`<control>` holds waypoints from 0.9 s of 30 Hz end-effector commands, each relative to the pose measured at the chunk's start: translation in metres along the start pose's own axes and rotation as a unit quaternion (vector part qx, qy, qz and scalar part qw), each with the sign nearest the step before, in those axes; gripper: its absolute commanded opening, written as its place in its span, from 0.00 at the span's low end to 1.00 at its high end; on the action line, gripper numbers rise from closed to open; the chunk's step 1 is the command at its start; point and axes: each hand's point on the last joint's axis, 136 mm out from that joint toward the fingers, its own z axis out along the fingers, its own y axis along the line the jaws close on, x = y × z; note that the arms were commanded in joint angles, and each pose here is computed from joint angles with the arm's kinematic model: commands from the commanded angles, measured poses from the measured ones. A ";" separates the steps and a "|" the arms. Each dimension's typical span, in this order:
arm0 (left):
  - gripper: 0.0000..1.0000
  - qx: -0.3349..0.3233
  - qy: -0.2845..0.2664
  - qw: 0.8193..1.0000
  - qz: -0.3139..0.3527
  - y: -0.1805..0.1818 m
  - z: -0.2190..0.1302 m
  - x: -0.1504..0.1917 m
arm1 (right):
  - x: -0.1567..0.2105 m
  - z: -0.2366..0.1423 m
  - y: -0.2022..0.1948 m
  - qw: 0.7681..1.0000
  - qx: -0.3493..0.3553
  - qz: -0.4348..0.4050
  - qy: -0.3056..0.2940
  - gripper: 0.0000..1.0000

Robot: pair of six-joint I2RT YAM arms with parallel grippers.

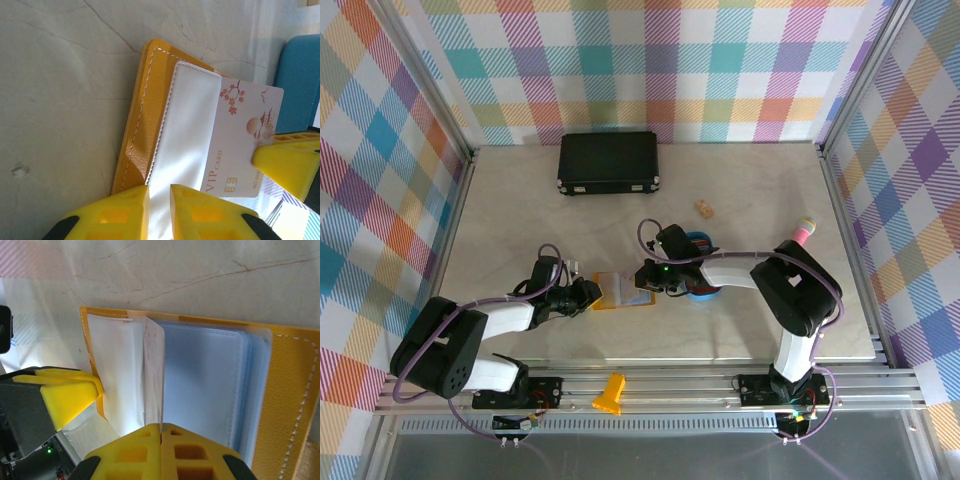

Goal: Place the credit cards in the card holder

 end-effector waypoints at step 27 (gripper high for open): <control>0.18 -0.050 0.013 0.998 -0.022 0.025 0.003 0.011 | 0.005 -0.005 0.010 1.000 -0.016 0.010 0.005 0.00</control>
